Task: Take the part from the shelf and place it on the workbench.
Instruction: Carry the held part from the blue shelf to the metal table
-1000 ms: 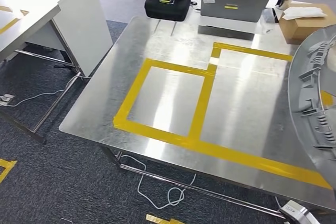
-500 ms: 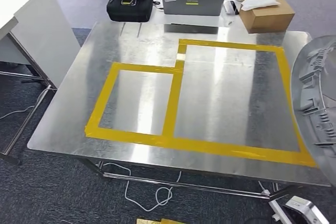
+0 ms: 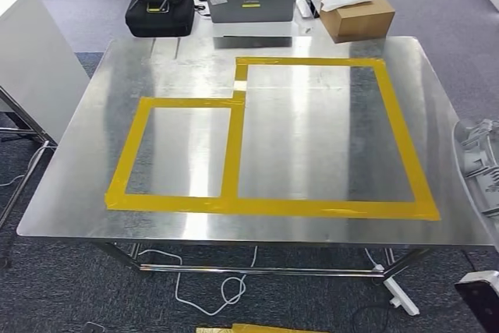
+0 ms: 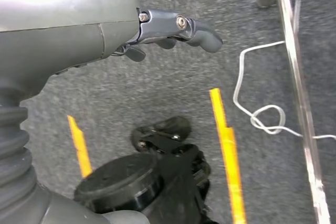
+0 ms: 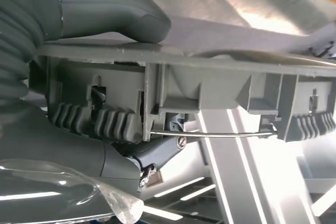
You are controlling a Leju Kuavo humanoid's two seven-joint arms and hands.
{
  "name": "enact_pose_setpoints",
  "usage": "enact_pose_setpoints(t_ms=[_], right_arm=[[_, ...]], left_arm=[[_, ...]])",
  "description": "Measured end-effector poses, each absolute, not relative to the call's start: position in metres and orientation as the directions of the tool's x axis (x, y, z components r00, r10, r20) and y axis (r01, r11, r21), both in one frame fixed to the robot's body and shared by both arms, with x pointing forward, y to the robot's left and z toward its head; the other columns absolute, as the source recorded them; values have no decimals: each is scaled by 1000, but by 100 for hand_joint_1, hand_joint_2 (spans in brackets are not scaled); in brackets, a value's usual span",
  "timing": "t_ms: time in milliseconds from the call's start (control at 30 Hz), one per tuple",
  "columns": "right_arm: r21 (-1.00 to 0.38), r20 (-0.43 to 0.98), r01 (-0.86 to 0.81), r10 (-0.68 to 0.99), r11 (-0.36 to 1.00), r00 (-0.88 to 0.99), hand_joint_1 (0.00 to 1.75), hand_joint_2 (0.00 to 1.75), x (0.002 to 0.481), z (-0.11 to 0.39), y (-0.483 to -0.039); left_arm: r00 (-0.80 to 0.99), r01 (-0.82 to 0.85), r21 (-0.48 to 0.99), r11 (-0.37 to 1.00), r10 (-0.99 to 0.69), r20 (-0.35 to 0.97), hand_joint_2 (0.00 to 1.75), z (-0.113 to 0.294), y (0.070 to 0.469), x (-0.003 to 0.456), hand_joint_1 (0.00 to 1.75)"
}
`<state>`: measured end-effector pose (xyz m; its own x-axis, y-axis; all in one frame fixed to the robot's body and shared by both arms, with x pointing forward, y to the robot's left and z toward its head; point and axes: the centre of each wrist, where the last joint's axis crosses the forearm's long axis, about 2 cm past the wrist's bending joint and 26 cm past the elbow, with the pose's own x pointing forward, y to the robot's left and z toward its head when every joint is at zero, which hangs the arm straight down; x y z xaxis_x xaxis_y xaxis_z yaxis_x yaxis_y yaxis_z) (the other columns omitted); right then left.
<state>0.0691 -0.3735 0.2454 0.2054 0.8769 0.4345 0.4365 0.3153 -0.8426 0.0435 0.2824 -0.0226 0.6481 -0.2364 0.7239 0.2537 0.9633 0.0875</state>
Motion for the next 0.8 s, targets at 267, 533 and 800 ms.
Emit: enact_pose_setpoints(t_ms=[267,533,800], right_arm=[[-846,414,451,883,284,222,175,175,70,248,-381],[-900,370,346,885,265,284,175,175,77,249,-389],[-961,274,133,898,242,344,175,175,119,250,-432]], left_arm=[[657,237,88,967,-226,719,175,-24,285,42,0],[612,256,65,964,-214,762,175,-31,293,47,0],[597,290,74,954,-241,765,175,-44,301,63,0]])
